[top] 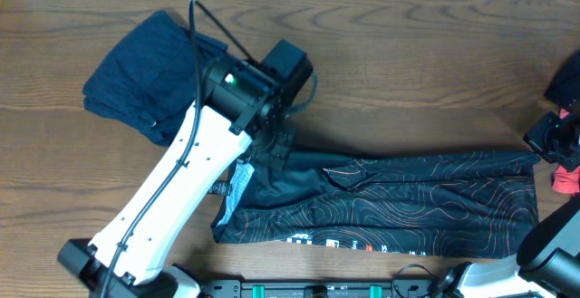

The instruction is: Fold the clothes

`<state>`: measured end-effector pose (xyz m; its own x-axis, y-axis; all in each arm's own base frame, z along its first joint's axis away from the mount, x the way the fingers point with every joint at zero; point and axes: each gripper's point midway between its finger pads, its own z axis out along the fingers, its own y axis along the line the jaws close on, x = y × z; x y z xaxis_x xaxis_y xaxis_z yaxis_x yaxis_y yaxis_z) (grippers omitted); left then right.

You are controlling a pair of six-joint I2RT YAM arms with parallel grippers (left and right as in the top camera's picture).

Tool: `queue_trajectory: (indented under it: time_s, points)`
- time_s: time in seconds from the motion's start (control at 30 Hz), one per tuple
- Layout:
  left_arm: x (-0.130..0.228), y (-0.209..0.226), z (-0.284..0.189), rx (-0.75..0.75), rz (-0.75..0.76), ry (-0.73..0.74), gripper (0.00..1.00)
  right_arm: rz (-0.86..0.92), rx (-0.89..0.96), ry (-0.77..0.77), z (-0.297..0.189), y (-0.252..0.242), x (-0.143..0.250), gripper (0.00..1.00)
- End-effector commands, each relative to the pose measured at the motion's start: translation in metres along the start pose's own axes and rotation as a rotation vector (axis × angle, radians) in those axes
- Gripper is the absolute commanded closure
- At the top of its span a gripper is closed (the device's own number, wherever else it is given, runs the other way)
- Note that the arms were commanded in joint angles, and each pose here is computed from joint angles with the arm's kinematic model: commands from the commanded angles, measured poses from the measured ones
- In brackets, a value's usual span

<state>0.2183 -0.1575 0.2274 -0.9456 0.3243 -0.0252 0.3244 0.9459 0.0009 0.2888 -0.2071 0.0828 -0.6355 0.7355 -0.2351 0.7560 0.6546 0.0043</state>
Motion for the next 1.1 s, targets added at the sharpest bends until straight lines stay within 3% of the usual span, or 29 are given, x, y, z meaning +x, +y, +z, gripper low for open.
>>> queue_trajectory:
  time_s: [0.0, 0.47, 1.07]
  points:
    - [0.037, 0.004, -0.002, 0.014, -0.060, 0.084, 0.94, 0.020, 0.001, -0.012, -0.004, -0.002, -0.002, 0.99]
    - [0.087, -0.022, -0.009, 0.124, -0.090, 0.098, 0.94, 0.021, 0.005, -0.010, -0.004, -0.003, -0.002, 0.99]
    - [0.091, -0.015, 0.055, -0.022, -0.038, 0.127, 0.94, 0.020, 0.010, 0.007, -0.004, -0.004, 0.003, 0.99]
